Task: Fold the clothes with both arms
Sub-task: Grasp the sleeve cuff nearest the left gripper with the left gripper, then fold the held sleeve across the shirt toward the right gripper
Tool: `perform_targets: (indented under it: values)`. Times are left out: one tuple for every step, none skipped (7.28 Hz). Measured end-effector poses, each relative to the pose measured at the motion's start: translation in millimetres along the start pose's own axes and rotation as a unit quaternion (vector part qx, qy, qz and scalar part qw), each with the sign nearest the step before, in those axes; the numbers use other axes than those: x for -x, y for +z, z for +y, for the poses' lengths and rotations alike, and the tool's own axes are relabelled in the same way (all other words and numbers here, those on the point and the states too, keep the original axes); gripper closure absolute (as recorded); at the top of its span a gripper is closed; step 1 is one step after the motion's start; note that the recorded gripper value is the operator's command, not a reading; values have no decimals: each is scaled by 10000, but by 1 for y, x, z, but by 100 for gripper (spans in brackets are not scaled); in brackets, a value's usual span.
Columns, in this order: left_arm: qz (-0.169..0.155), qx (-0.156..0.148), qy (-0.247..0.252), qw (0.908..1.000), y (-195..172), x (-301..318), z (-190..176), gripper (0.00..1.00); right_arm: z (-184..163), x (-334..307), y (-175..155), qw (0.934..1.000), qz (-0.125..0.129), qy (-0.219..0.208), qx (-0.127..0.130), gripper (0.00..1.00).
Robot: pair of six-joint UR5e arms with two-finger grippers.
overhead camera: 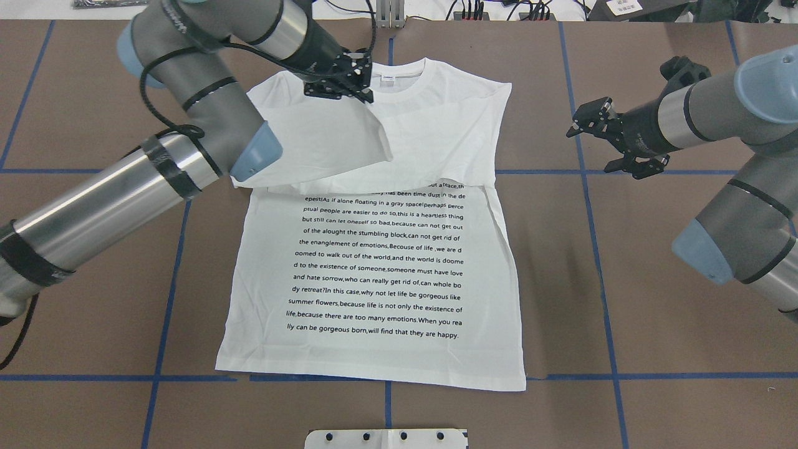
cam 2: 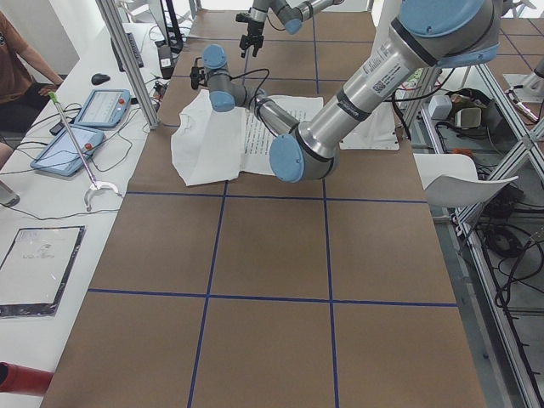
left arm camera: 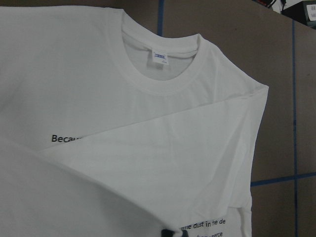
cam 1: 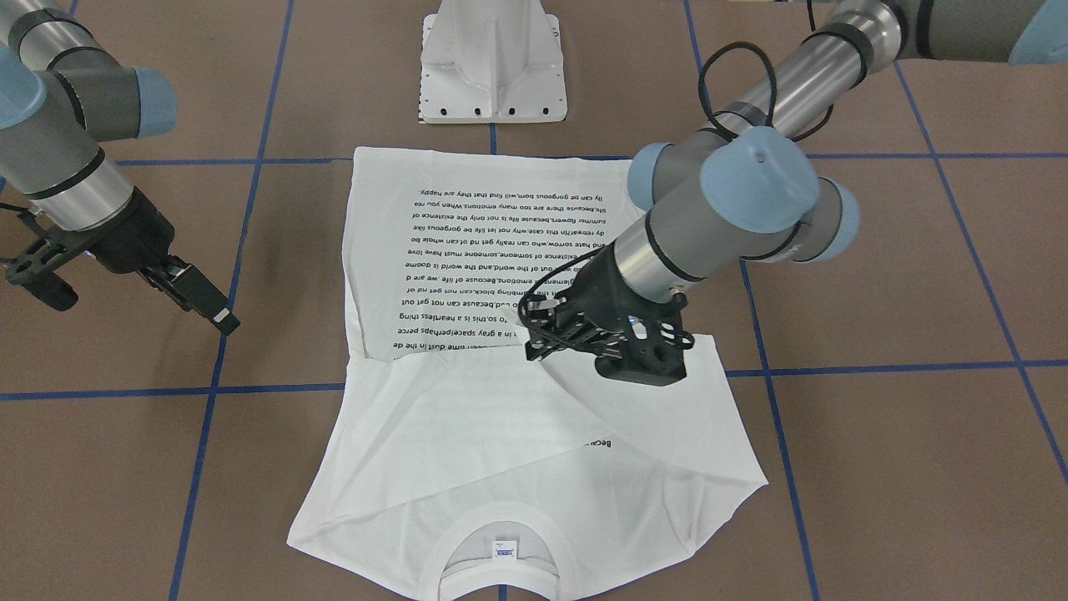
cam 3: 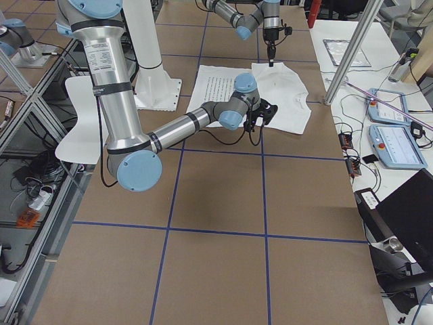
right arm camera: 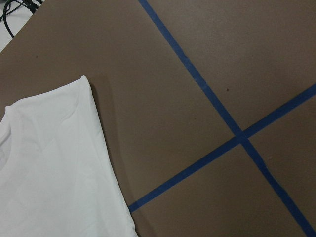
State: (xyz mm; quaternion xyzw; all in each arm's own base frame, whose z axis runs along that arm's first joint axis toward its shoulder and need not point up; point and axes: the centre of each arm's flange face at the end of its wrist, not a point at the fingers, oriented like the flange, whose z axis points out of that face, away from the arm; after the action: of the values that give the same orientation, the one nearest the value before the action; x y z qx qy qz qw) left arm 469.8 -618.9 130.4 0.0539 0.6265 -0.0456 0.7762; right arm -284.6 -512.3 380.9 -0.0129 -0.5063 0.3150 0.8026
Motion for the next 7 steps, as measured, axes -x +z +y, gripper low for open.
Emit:
perform_targets:
  values:
    - [30,-122,29,9999,26,-35,14,100,-2,-7,-2,10000,33,-71,-14,1]
    - [34,-275,72,9996,50,-59,28,100,-7,-15,-3,9999,74,-148,-29,1]
    - [54,-365,121,9992,70,-73,42,100,-16,-28,-9,9996,132,-229,-13,1]
    - [77,-410,167,9990,89,-81,58,100,-29,-43,-17,9992,193,-337,35,1]
    - [87,-453,200,9987,105,-87,73,100,-40,-57,-25,9987,239,-444,59,1]
    - [92,-474,225,9986,118,-91,84,100,-46,-64,-28,9984,267,-496,62,1]
    - [95,-515,248,9983,132,-92,93,100,-49,-68,-30,9983,278,-510,56,1]
